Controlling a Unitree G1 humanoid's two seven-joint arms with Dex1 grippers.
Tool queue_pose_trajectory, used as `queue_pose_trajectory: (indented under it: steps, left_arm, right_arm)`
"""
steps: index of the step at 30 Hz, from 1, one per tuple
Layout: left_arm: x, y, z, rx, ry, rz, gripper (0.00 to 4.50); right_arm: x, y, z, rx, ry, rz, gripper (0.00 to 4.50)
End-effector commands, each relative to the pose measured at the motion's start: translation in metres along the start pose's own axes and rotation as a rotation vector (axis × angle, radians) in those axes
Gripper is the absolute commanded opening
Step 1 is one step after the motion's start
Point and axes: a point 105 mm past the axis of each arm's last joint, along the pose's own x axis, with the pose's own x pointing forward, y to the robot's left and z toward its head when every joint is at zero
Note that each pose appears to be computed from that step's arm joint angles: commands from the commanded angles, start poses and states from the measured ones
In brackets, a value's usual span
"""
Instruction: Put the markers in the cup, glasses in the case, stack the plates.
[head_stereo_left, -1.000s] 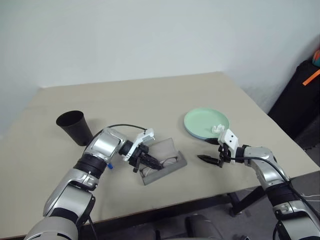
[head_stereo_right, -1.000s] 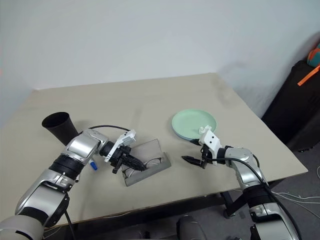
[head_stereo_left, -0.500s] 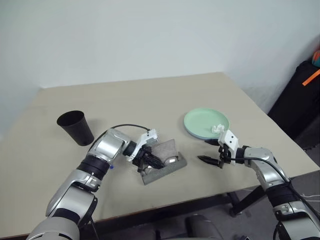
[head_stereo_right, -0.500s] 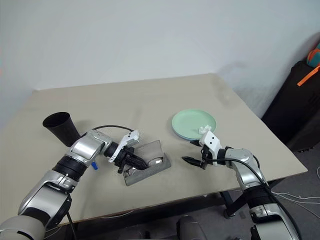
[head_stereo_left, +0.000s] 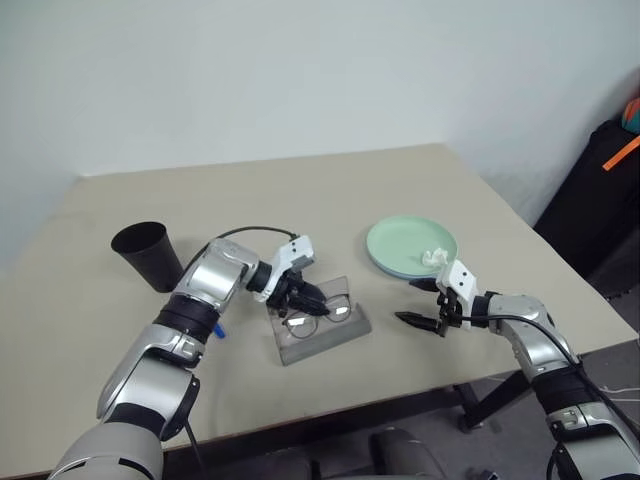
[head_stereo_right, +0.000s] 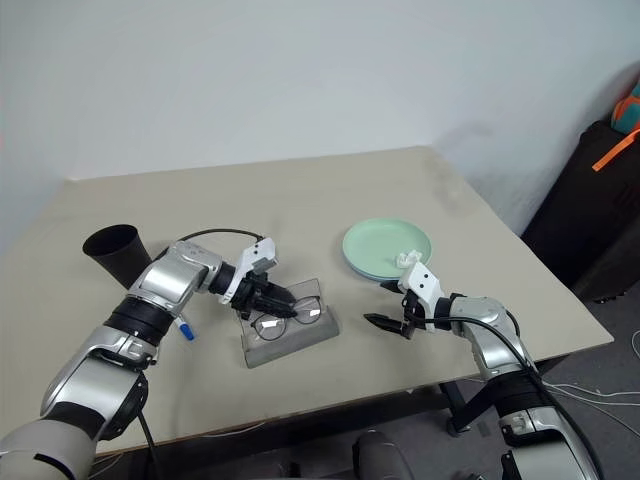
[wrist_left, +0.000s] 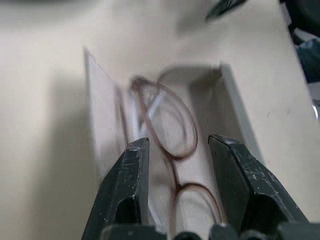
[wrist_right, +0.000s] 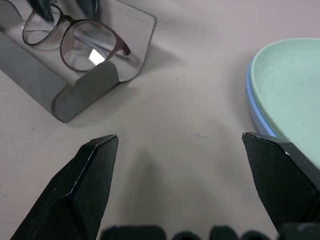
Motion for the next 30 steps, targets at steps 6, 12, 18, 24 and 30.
queue_pose_trajectory:
  steps: [6, 12, 18, 24, 30]
  left_arm:
    - [0.003, -0.005, 0.009, 0.022, -0.048, -0.009, 1.99]
    - [0.0, 0.01, 0.025, 0.075, -0.114, 0.098, 1.09]
    - [-0.001, 0.023, 0.025, 0.156, -0.063, 0.191, 0.03]
    - [-0.001, 0.026, 0.02, 0.271, -0.002, 0.21, 0.03]
    - [0.001, 0.022, 0.013, 0.351, 0.06, 0.182, 0.03]
  right_arm:
    - [-0.001, -0.006, 0.016, -0.056, -0.025, -0.012, 4.31]
    - [-0.001, -0.006, 0.015, -0.055, -0.026, -0.013, 4.31]
    - [-0.001, -0.006, 0.015, -0.055, -0.028, -0.016, 4.31]
    - [-0.002, -0.006, 0.015, -0.053, -0.028, -0.017, 4.31]
    - [-0.001, -0.006, 0.015, -0.054, -0.03, -0.02, 4.31]
